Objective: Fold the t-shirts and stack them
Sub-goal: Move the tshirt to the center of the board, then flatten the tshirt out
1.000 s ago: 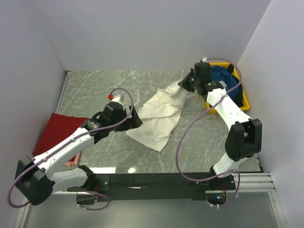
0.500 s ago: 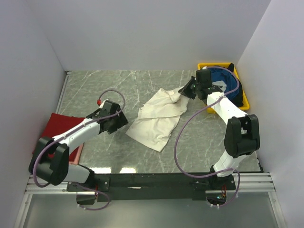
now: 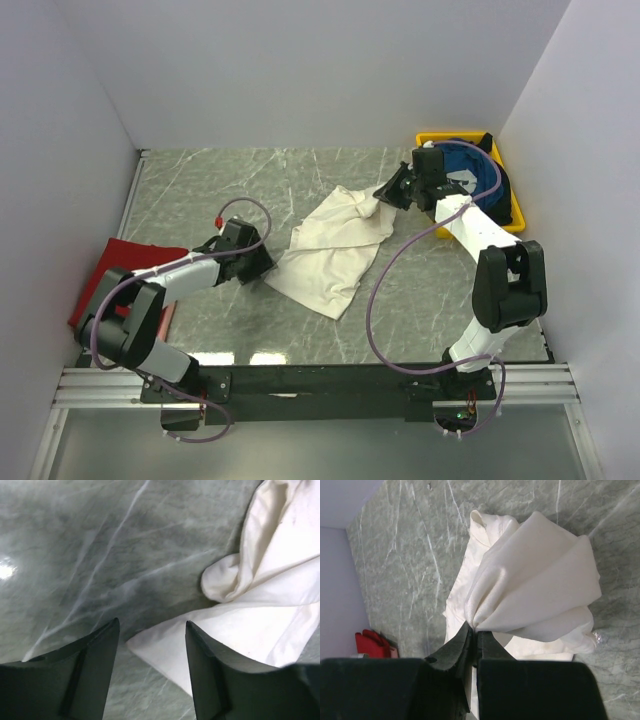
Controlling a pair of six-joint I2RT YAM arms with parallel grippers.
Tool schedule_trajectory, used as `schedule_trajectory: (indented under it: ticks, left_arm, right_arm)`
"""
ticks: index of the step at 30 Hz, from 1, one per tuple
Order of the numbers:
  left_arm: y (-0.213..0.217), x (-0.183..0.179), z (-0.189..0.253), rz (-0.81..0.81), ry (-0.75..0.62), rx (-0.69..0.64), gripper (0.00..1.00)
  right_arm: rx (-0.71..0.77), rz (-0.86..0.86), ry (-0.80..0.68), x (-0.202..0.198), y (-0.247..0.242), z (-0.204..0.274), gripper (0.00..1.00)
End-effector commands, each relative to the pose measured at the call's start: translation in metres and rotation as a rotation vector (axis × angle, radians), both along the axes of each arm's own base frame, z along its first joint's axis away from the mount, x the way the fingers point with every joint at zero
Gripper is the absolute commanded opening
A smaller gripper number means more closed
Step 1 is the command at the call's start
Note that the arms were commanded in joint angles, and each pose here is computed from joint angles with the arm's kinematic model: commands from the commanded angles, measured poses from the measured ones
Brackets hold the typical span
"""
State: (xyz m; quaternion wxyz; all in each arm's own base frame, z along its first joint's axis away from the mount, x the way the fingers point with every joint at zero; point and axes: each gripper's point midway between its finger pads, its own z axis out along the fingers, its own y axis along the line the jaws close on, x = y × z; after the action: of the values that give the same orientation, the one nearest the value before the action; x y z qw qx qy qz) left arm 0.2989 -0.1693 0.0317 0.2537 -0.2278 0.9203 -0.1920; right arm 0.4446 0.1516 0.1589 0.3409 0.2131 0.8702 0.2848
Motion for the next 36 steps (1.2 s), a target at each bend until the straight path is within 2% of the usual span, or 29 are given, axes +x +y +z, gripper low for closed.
schedule_trajectory:
  ticks: [1, 3, 8, 12, 13, 14, 16, 17, 22, 23, 24, 29, 31, 32, 36]
  left_arm:
    - [-0.009, 0.005, -0.004, -0.049, -0.040, -0.009, 0.59]
    - [-0.014, 0.002, -0.007, -0.065, -0.030, -0.004, 0.56]
    - [-0.013, -0.007, -0.019, -0.062, -0.002, 0.102, 0.50]
    - [-0.013, -0.018, -0.022, -0.060, 0.013, 0.121, 0.38]
    - [-0.013, -0.019, -0.022, -0.059, 0.015, 0.123, 0.34]
    - [-0.012, -0.022, -0.021, -0.062, 0.020, 0.124, 0.24]
    - [-0.010, -0.025, -0.019, -0.061, 0.024, 0.125, 0.15]
    - [-0.009, -0.027, -0.015, -0.060, 0.024, 0.125, 0.02]
    - [0.001, -0.031, 0.009, -0.040, 0.003, 0.140, 0.01]
    - [0.002, -0.026, 0.025, -0.027, -0.028, 0.129, 0.01]
    - [0.009, -0.030, 0.029, -0.017, -0.012, 0.142, 0.01]
    - [0.058, -0.013, 0.088, 0.106, -0.107, 0.133, 0.01]
    - [0.082, -0.014, 0.104, 0.159, -0.121, 0.163, 0.01]
    - [0.089, -0.010, 0.118, 0.181, -0.149, 0.167, 0.01]
    - [0.103, -0.013, 0.141, 0.200, -0.194, 0.159, 0.01]
  right_arm:
    - [0.008, 0.020, -0.053, 0.003, 0.002, 0.012, 0.00]
    - [0.008, 0.019, -0.049, 0.004, 0.001, 0.010, 0.00]
    - [0.004, 0.018, -0.049, 0.006, -0.001, 0.010, 0.00]
    - [0.005, 0.012, -0.055, 0.008, -0.004, 0.012, 0.00]
    - [0.005, 0.009, -0.055, 0.008, -0.005, 0.013, 0.00]
    - [0.004, 0.010, -0.057, 0.008, -0.005, 0.013, 0.00]
    - [0.003, 0.004, -0.054, 0.009, -0.008, 0.012, 0.00]
    - [0.004, 0.000, -0.052, 0.009, -0.009, 0.012, 0.00]
    - [0.006, -0.030, -0.045, 0.009, -0.020, 0.013, 0.00]
    - [0.013, -0.038, -0.044, 0.006, -0.023, 0.014, 0.00]
    - [0.016, -0.044, -0.041, 0.005, -0.024, 0.014, 0.00]
    - [0.048, -0.078, -0.021, -0.020, -0.035, 0.008, 0.01]
    - [0.077, -0.095, -0.044, -0.030, -0.037, 0.015, 0.03]
    - [0.084, -0.107, -0.012, -0.041, -0.041, 0.000, 0.04]
    - [0.110, -0.144, -0.010, -0.066, -0.048, -0.010, 0.14]
